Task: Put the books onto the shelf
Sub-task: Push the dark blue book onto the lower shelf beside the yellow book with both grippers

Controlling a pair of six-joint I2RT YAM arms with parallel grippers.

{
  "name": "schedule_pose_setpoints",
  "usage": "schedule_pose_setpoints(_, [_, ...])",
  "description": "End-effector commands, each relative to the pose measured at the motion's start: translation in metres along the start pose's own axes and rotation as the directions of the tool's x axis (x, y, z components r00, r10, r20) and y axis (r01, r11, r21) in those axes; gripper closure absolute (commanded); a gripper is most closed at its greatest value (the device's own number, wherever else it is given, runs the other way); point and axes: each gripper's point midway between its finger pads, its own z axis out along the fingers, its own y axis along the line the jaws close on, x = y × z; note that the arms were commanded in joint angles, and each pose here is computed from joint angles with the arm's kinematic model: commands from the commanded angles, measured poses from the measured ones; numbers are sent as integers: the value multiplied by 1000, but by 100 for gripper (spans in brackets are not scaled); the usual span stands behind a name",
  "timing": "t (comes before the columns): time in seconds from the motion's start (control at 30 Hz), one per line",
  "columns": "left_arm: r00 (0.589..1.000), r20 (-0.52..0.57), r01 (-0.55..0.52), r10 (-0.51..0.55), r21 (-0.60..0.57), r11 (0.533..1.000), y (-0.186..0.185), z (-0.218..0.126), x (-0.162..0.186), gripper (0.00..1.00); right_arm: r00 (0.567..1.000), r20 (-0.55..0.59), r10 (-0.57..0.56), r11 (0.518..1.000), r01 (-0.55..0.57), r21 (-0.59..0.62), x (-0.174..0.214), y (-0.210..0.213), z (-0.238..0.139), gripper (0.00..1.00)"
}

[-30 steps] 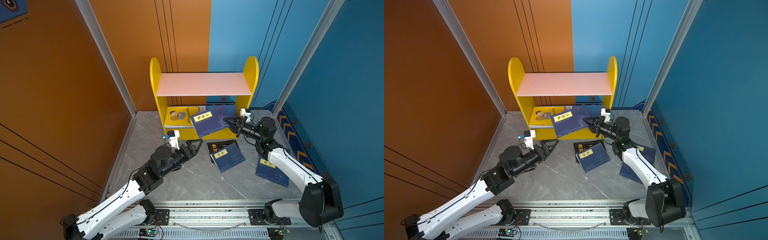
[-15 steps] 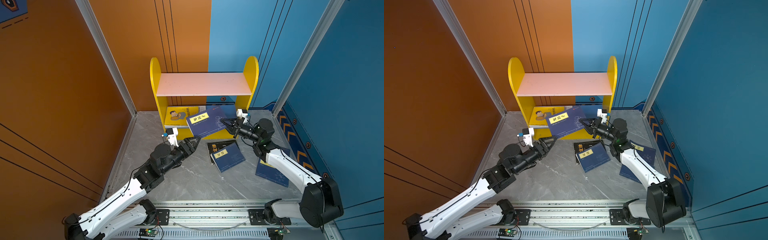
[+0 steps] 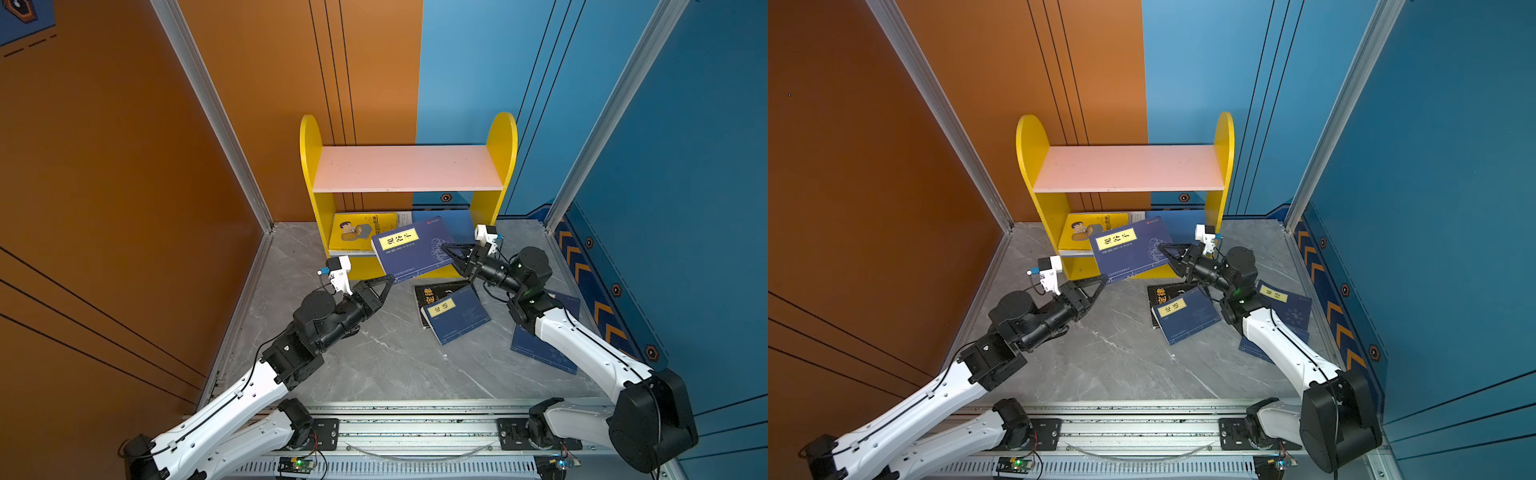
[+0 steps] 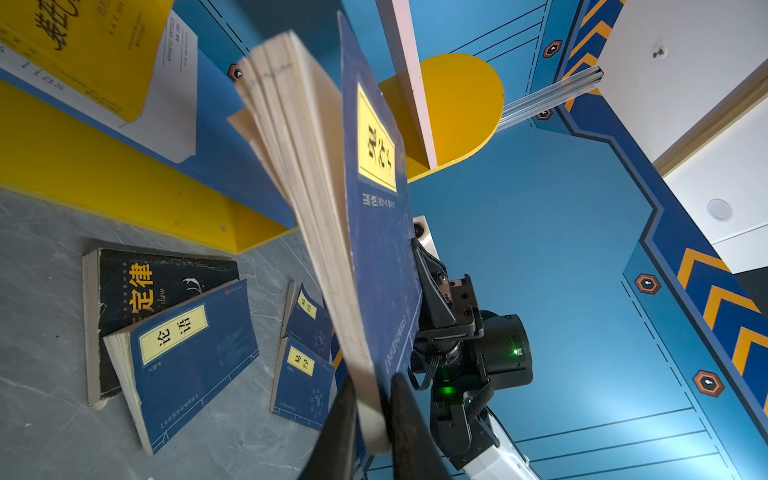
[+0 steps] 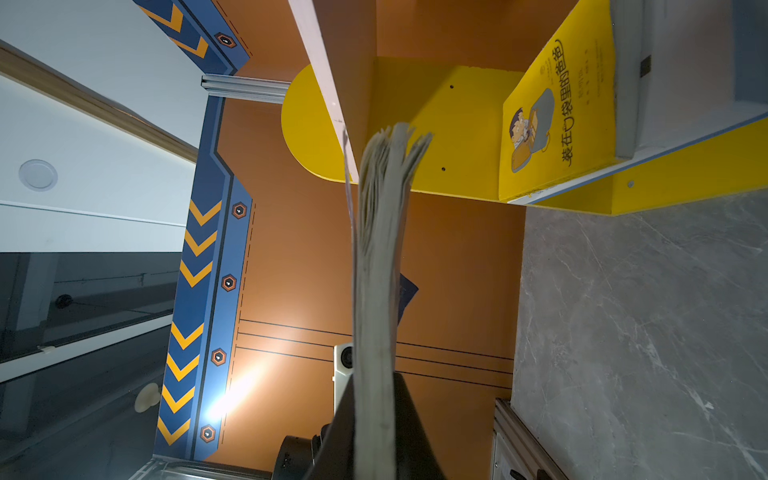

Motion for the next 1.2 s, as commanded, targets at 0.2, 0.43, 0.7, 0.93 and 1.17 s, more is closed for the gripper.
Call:
schedule_pose_setpoints(0.2, [998, -34, -58, 57, -27, 998, -12, -5, -11, 87, 992, -109, -56, 994, 45, -95, 14, 34, 14, 86])
schedule_pose_setpoints(0.43, [1000, -27, -10, 10, -29, 1000, -1, 6, -37, 70, 992, -119, -48, 996, 38, -86, 14, 24, 40, 86])
schedule_pose_setpoints(0.7, [998, -27, 53, -54, -9, 999, 15, 20, -75, 85, 997, -74, -8, 994, 0, -105, 1, 9, 68, 84])
schedule_pose_setpoints(0.93, [994, -75, 79, -76, 26, 997, 28, 18, -110, 90, 989, -147, 15, 997, -27, -75, -5, -9, 93, 60])
schedule_pose_setpoints(1.17, [978, -209, 25, -4, 96, 995, 22, 27, -114, 90, 968, -248, 41, 997, -57, -58, 3, -25, 116, 56])
